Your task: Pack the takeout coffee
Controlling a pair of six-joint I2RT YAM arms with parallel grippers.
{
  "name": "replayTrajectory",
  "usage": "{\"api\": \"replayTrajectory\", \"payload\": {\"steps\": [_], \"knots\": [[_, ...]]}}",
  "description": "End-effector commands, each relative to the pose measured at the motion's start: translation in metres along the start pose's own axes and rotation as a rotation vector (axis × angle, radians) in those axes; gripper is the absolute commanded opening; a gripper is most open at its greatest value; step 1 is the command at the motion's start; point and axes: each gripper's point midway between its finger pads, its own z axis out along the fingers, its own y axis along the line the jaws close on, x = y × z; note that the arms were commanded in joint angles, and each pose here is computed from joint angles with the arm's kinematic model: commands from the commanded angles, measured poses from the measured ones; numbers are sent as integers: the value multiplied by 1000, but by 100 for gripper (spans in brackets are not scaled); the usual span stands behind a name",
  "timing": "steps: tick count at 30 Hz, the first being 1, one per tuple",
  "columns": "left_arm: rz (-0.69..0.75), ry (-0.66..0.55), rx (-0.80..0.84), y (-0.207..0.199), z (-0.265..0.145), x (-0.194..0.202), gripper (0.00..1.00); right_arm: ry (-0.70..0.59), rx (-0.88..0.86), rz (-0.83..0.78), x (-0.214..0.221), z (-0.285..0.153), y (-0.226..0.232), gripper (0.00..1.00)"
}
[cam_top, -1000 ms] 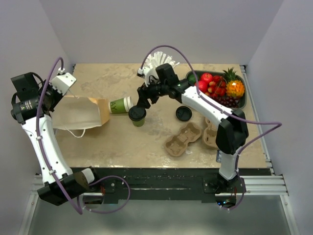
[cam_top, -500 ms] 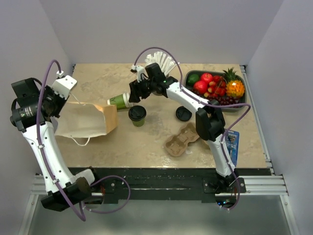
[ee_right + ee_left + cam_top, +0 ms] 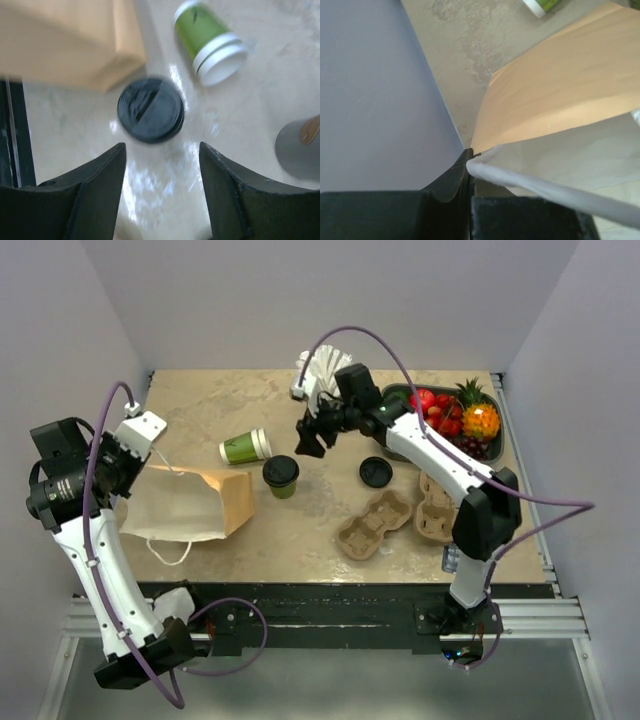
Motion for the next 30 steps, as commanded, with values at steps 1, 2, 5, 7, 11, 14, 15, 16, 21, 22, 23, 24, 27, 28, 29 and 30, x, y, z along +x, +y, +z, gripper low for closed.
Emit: {"api": "replayTrajectory", "payload": {"steps": [1,2,5,7,11,14,15,16,21,22,23,24,27,28,29,30], "knots": [[-96,-31,-246,46,-9,-11,0,124,-69,-302,68,-19,24,52],[-133,-6,-330,60,-17,-8,0,109,-78,-372,66,-30,31,47],[-214,-61,-399,76,-26,-23,0,156,-140,-514,96,-23,49,10],[-270,-76,-382,78,-24,-29,0,186,-179,-572,109,-8,63,0],[-348,-67,-399,85,-24,-30,0,205,-204,-684,123,22,79,0],[-371,-82,-443,94,-31,-35,0,214,-181,-782,132,44,81,0],[-373,-85,-452,96,-33,-36,0,217,-182,-809,134,51,85,0],[-372,-87,-459,99,-34,-38,0,220,-174,-822,138,63,83,0],[-386,-71,-473,101,-39,-37,0,240,-86,-838,137,91,66,0],[-390,-62,-487,102,-42,-35,0,249,-83,-835,141,97,63,0],[-396,-57,-493,102,-43,-34,0,250,-72,-840,139,99,60,0],[-394,-56,-501,102,-45,-34,0,246,-49,-850,138,103,55,0],[-394,-50,-524,102,-50,-32,0,248,-26,-862,140,113,47,0],[-394,-45,-534,103,-52,-30,0,252,-16,-863,140,115,44,0],[-393,-43,-535,102,-52,-30,0,255,-15,-865,140,121,43,0],[-394,-40,-538,102,-53,-29,0,255,-8,-867,139,123,40,0]]}}
